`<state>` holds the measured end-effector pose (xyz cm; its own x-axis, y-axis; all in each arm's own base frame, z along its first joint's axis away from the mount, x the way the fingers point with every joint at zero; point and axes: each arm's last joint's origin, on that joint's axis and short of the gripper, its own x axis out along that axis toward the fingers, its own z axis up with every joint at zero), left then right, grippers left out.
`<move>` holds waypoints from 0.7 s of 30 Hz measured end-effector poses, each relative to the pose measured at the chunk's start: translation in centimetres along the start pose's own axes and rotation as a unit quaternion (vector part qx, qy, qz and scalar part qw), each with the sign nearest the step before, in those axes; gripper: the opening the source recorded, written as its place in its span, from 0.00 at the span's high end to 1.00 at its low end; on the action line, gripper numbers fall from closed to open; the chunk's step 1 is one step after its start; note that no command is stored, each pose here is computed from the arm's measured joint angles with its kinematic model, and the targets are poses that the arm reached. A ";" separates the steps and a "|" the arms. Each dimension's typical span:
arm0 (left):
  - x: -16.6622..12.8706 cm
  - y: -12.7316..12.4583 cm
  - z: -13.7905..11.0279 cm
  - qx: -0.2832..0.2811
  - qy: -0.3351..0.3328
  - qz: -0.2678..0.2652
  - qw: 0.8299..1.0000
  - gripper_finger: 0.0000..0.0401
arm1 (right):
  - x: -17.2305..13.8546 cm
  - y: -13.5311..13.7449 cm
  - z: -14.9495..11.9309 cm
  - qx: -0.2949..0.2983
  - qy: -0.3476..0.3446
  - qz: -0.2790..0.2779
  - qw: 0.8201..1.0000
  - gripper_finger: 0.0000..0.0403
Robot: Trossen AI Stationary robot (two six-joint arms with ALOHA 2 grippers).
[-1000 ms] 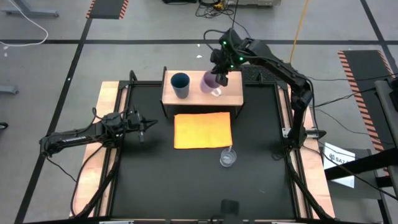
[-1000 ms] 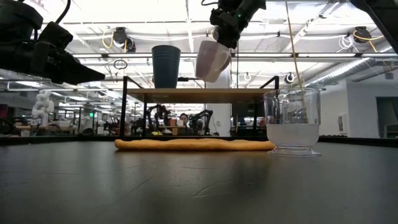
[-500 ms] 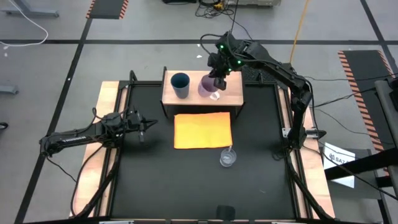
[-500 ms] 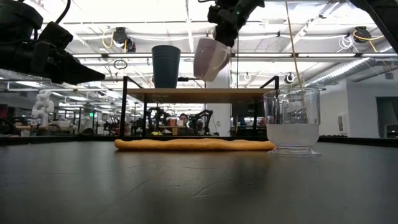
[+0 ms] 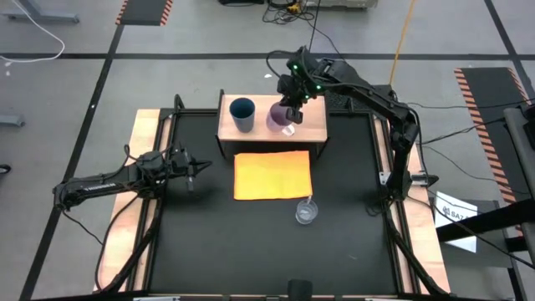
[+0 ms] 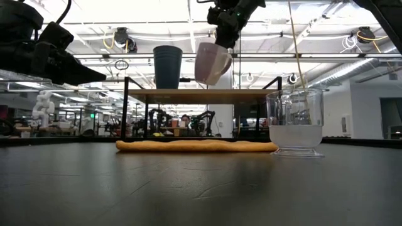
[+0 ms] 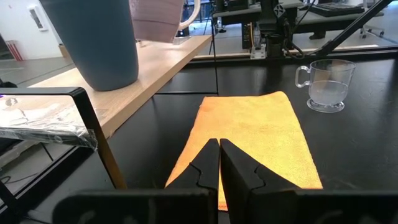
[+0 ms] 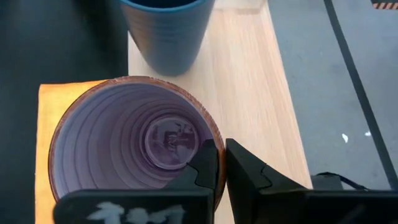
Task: Stack small to large cups/mugs on shelf
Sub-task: Put the purple mug on the shelf
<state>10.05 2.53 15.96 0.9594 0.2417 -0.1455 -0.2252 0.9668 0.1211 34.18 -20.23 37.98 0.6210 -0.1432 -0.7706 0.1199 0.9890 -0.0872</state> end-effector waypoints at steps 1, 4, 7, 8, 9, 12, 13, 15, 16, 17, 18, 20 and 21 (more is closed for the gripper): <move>0.0 0.0 0.0 0.000 0.000 0.000 1.000 0.96 | 0.0 0.0 0.0 0.000 0.001 0.000 1.000 0.98; 0.0 0.0 0.0 -0.001 0.000 0.000 1.000 0.96 | 0.0 0.1 0.0 0.000 -0.001 0.003 1.000 0.98; 0.0 0.0 0.0 -0.001 0.000 0.000 1.000 0.96 | 0.0 0.1 0.2 0.002 -0.007 0.001 1.000 0.98; 0.0 0.0 0.0 -0.001 0.000 0.000 1.000 0.96 | 0.0 0.0 0.2 0.002 -0.009 0.000 1.000 0.98; 0.0 0.0 0.0 -0.001 0.000 0.000 1.000 0.96 | 0.0 0.0 0.2 0.003 -0.009 0.000 1.000 0.98; 0.0 0.0 0.0 -0.002 0.000 0.000 1.000 0.96 | 0.0 0.0 0.1 0.009 -0.006 0.001 1.000 0.98; 0.0 0.0 0.0 -0.002 0.000 0.000 1.000 0.96 | 0.0 0.1 0.1 0.009 -0.006 0.002 1.000 0.98; 0.0 0.0 0.0 -0.002 0.000 0.000 1.000 0.96 | 0.3 0.2 0.0 0.010 -0.004 0.004 1.000 0.98; 0.0 0.0 0.0 -0.002 0.000 0.000 1.000 0.96 | 0.5 0.2 0.0 0.010 -0.003 0.005 1.000 0.98; 0.0 0.0 0.0 -0.002 0.000 0.000 1.000 0.96 | 0.6 0.2 -0.2 0.010 0.000 0.006 1.000 0.98; 0.0 0.0 0.0 -0.002 0.000 0.000 1.000 0.96 | 0.8 0.3 -0.3 0.011 0.004 0.007 1.000 0.98; 0.0 0.0 0.0 -0.002 0.000 0.000 1.000 0.96 | 1.2 0.3 -0.5 0.013 0.009 0.010 1.000 0.98; 0.0 0.0 0.0 -0.002 0.000 0.000 1.000 0.96 | 1.4 0.4 -0.5 0.013 0.007 0.010 1.000 0.98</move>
<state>10.05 2.53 15.96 0.9596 0.2410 -0.1454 -0.2251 0.9672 0.1173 34.72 -20.04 36.57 0.6124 -0.1231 -0.7809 0.1279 0.9902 -0.0558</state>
